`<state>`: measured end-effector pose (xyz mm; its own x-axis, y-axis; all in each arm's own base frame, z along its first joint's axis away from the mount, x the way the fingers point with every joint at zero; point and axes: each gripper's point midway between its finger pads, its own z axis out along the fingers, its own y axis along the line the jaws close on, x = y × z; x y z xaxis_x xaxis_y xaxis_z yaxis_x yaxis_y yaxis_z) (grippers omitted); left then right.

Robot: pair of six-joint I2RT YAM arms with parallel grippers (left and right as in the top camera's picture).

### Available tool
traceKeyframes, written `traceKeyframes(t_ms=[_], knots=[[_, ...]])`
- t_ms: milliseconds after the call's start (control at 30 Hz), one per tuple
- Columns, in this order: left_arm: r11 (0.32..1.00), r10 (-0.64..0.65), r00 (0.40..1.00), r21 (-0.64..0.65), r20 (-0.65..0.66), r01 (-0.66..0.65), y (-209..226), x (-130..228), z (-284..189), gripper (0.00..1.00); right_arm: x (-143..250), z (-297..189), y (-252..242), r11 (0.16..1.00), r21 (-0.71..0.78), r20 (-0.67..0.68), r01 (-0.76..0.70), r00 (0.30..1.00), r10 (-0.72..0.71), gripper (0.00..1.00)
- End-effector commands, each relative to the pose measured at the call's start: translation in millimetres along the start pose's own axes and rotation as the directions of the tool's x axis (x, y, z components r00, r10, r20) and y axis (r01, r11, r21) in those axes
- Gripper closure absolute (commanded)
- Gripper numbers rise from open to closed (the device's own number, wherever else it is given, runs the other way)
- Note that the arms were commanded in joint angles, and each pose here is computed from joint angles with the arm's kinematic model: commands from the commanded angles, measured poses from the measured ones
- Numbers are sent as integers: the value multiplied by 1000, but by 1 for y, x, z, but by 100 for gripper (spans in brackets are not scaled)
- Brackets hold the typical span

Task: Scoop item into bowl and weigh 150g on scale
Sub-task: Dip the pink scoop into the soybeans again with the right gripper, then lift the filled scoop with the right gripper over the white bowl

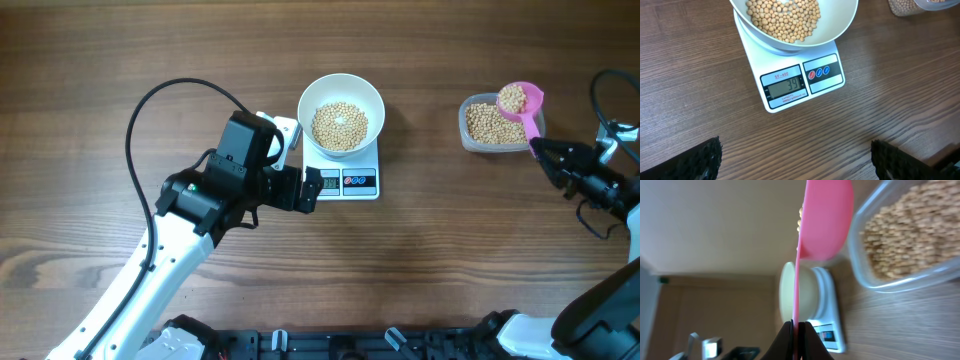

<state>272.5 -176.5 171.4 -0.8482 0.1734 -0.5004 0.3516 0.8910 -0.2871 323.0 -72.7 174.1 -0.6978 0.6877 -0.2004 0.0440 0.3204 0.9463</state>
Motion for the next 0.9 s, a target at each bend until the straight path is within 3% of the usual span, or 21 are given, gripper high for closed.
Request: traceKeyframes(t_ms=[0, 200, 467, 600, 867], knots=[[1000, 21, 1000, 10, 10, -21, -3, -1, -3, 0, 8, 1, 23, 987, -152, -38, -53, 998, 48, 96], [1000, 21, 1000, 10, 10, -21, -3, -1, -3, 0, 34, 25, 34, 981, -160, -157, -109, 984, 84, 96], [1000, 21, 1000, 10, 10, -21, -3, -1, -3, 0, 94, 76, 60, 979, -185, -394, -83, 919, 4, 96], [1000, 21, 1000, 10, 10, -21, -3, -1, -3, 0, 123, 106, 55, 995, -68, -489, -67, 872, 25, 96], [1000, 21, 1000, 10, 10, -21, -3, -1, -3, 0, 155, 167, 109, 965, -237, -532, 111, 816, -225, 96]])
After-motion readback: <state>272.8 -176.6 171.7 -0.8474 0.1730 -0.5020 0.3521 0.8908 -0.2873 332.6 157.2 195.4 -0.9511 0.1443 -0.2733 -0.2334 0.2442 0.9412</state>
